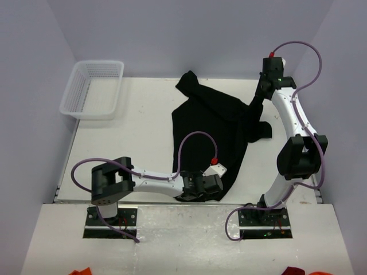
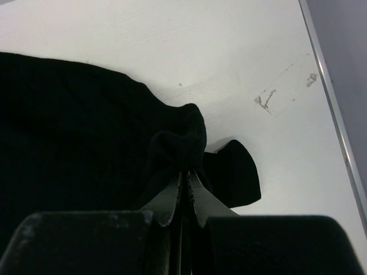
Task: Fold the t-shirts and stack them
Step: Flatten out the tshirt
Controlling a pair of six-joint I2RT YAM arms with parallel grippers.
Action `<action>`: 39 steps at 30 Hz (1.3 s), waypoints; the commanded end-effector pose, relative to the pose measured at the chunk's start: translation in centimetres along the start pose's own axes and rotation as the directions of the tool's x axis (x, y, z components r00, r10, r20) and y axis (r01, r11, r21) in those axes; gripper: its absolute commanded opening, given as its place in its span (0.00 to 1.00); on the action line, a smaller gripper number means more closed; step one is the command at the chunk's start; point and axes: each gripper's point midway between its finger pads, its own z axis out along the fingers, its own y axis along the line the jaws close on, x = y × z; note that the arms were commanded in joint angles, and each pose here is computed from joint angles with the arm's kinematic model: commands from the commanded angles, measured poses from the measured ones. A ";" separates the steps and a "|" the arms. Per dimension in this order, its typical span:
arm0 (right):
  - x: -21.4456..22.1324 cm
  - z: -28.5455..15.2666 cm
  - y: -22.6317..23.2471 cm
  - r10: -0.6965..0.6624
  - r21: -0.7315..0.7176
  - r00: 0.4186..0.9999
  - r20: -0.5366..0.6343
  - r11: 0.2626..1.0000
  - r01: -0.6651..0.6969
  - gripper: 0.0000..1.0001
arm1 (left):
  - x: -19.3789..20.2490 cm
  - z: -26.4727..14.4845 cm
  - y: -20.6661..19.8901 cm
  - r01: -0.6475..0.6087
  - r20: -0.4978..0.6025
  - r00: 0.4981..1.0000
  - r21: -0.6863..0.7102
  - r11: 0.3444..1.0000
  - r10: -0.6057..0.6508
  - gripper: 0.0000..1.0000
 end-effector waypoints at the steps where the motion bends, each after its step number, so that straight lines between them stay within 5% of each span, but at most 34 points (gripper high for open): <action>1: -2.2 -2.3 -0.1 0.036 -0.033 0.996 0.081 0.999 -0.033 0.00 | 0.3 0.6 -0.6 0.029 0.003 1.000 0.026 0.999 -0.030 0.34; 7: -2.2 -2.6 -0.1 0.031 -0.040 0.996 0.083 0.999 -0.028 0.00 | 0.4 0.5 0.9 0.015 0.011 1.000 -0.047 0.999 -0.015 0.00; 17: -2.5 -3.5 0.0 0.026 -0.057 0.995 0.095 0.998 -0.021 0.00 | -8.5 -12.5 3.7 0.054 0.246 0.969 -0.095 0.994 -0.029 0.00; 22: -2.5 -3.7 0.6 0.014 -0.076 0.995 0.096 0.997 -0.006 0.00 | -9.7 -19.6 5.1 0.080 0.302 0.952 -0.093 0.992 -0.049 0.00; 28: -2.2 -3.4 0.8 0.002 -0.069 0.996 0.088 0.998 0.004 0.00 | -11.0 -23.6 6.8 0.100 0.354 0.933 -0.102 0.990 -0.058 0.00; 32: -2.2 -3.3 0.8 -0.004 -0.063 0.996 0.084 0.998 0.009 0.00 | -12.1 -21.9 9.7 0.116 0.336 0.940 -0.140 0.983 -0.063 0.00; 35: -2.2 -3.3 0.8 -0.006 -0.062 0.997 0.083 0.998 0.011 0.00 | -12.2 -17.2 13.0 0.165 0.282 0.950 -0.082 0.983 -0.136 0.00; 39: -2.1 -3.0 0.7 -0.012 -0.051 0.997 0.080 0.999 0.016 0.00 | -10.8 -10.7 20.0 0.289 0.181 0.950 -0.192 0.938 -0.256 0.00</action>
